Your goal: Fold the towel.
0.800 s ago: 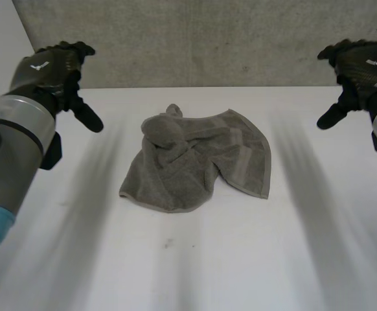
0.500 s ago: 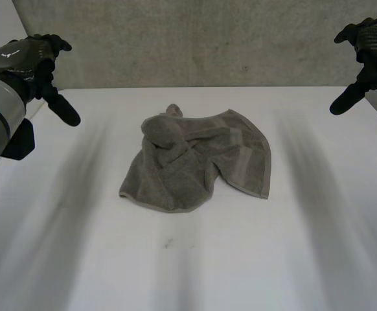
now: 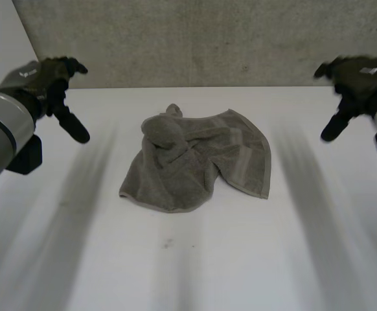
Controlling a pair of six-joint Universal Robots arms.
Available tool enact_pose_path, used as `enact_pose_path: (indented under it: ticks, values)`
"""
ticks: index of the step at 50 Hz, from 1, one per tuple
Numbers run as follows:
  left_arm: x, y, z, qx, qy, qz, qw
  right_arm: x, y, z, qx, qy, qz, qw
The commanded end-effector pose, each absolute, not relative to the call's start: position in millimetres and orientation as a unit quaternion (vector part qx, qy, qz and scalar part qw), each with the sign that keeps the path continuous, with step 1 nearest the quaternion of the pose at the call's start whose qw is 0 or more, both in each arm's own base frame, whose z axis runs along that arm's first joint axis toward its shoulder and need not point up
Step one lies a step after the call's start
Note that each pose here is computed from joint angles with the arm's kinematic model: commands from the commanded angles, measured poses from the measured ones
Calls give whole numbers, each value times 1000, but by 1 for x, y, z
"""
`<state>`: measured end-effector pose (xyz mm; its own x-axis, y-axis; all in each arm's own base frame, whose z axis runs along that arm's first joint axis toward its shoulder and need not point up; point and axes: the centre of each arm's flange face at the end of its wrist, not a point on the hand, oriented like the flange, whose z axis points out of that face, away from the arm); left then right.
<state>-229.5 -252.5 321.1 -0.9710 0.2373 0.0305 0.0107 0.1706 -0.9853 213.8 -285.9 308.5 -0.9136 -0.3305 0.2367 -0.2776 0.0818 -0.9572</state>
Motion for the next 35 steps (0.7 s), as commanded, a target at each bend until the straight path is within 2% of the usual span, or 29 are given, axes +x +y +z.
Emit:
enact_pose_path:
  ticks: [1, 5, 6, 8, 9, 11, 19, 24, 35]
  values:
    - [-229, -259, 284, -92, -778, 616, 86, 250, -276, 265, -271, 766, -579, 60]
    - [-232, -272, 243, -106, -789, 597, 100, 265, -285, 234, -251, 794, -545, 96]
    - [-232, -272, 243, -106, -789, 597, 100, 269, -290, 223, -235, 804, -535, 112]
    - [-236, -278, 218, -118, -794, 585, 113, 275, -292, 213, -225, 809, -528, 125]
    - [-236, -278, 218, -118, -795, 585, 113, 275, -292, 213, -225, 809, -528, 125]
    - [-239, -283, 195, -124, -801, 573, 119, 289, -294, 192, -213, 814, -518, 154]
    - [-244, -295, 149, -140, -815, 552, 108, 312, -310, 152, -209, 799, -537, 173]
    - [-245, -298, 135, -161, -810, 556, 93, 323, -317, 135, -213, 788, -549, 179]
    - [-245, -296, 130, -170, -807, 559, 89, 344, -342, 111, -213, 766, -580, 176]
